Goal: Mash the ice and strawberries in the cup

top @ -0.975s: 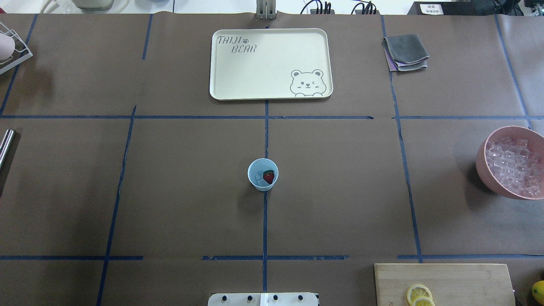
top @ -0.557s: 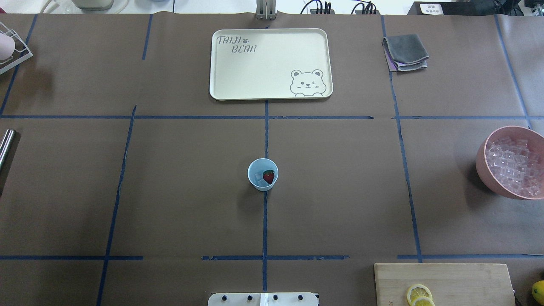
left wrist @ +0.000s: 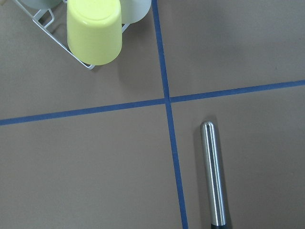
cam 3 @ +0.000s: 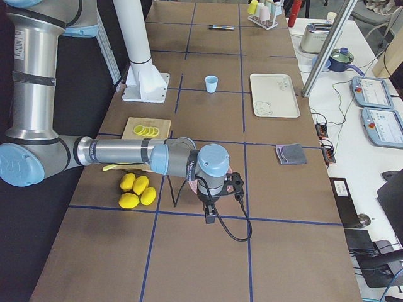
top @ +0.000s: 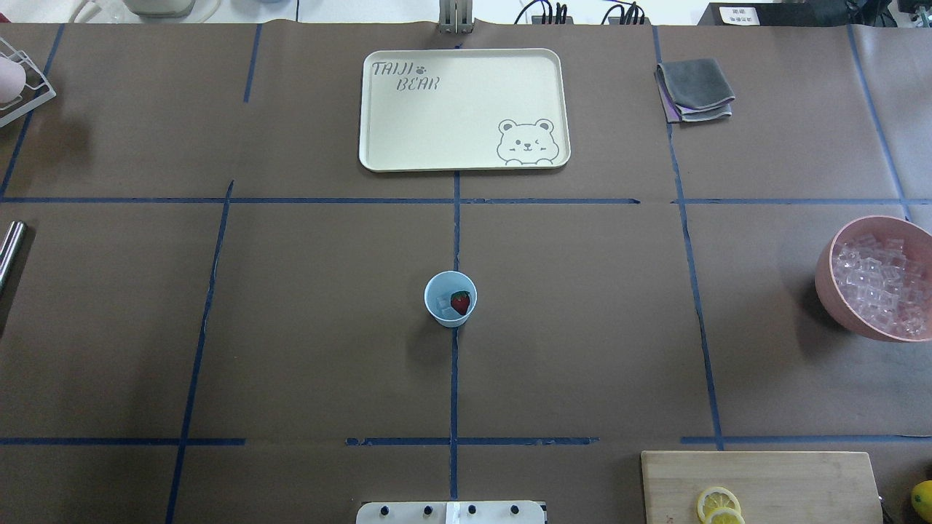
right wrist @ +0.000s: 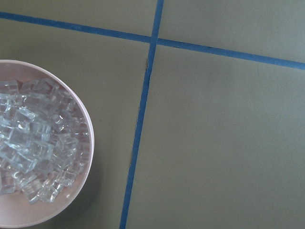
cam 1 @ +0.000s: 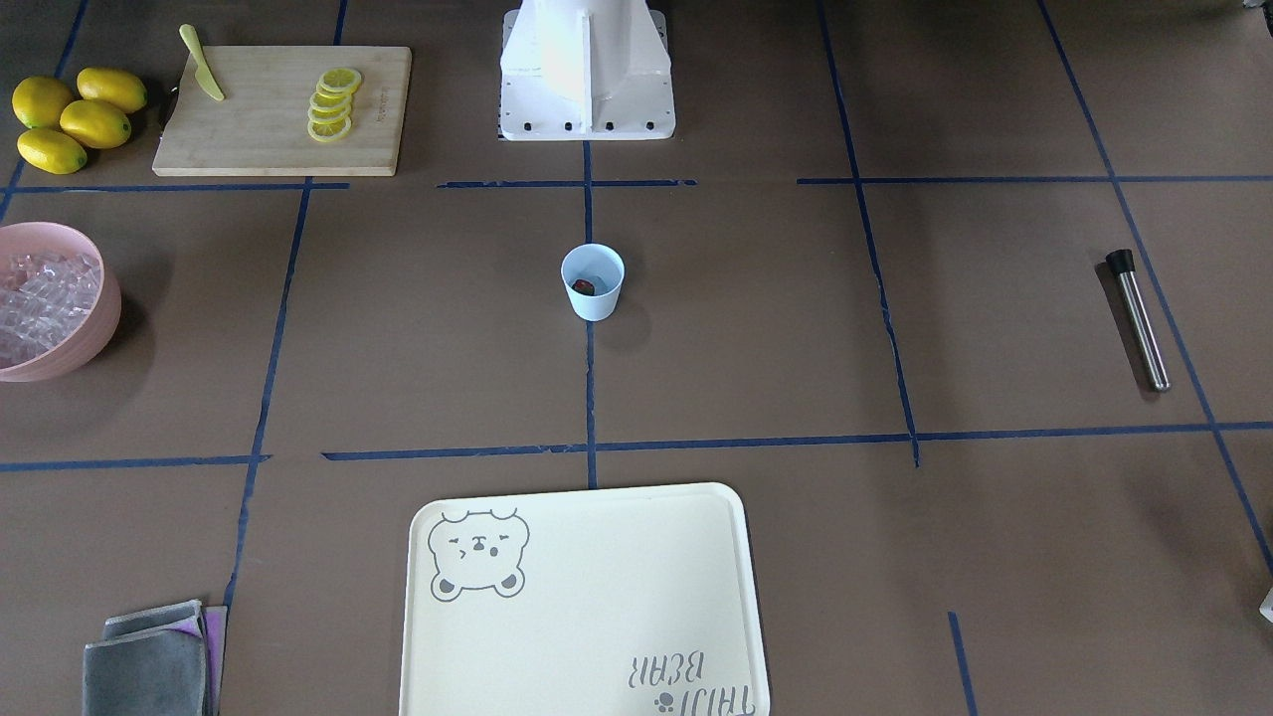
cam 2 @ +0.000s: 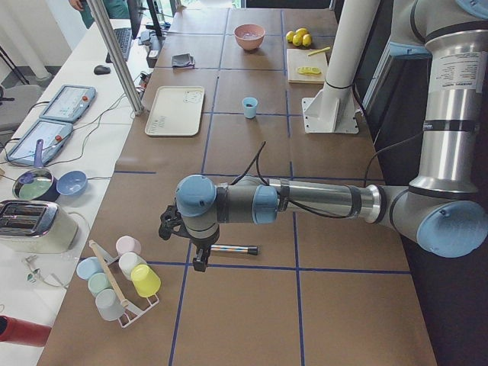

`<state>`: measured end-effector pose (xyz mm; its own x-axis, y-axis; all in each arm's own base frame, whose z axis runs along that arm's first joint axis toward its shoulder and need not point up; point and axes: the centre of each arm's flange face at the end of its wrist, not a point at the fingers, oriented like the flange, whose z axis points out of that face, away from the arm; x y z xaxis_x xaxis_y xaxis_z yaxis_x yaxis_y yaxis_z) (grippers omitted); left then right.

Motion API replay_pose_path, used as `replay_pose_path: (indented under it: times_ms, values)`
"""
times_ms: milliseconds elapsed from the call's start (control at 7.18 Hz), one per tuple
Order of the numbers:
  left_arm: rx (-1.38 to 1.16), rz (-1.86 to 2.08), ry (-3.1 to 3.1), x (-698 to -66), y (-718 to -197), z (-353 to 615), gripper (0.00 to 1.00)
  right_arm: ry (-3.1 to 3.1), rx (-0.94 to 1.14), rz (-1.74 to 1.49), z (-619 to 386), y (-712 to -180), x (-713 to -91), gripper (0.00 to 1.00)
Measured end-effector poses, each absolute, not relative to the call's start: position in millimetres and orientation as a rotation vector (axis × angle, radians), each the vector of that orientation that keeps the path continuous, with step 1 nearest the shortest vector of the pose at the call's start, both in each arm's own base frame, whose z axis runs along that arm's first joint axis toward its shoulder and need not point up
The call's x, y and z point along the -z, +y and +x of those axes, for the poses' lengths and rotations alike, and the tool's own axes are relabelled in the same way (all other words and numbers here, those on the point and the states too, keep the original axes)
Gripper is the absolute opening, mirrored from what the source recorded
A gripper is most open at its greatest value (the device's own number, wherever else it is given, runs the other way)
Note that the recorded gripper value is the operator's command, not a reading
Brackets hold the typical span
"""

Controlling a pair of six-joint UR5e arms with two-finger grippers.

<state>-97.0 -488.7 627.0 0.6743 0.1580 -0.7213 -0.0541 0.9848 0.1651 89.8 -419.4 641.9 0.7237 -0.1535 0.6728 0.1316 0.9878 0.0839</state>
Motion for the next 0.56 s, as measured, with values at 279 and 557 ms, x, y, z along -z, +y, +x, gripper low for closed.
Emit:
replay_pose_path:
  times_ms: [279,557]
  values:
    - [-0.123,0.129,0.786,-635.3,-487.2,-98.3,1.00,-0.746,0.155,0.028,89.8,-418.9,-643.2,1.00]
    - [-0.123,0.124,0.760,-638.1,-486.0,-99.7,1.00,-0.746,0.155,0.027,89.8,-419.0,-643.3,1.00]
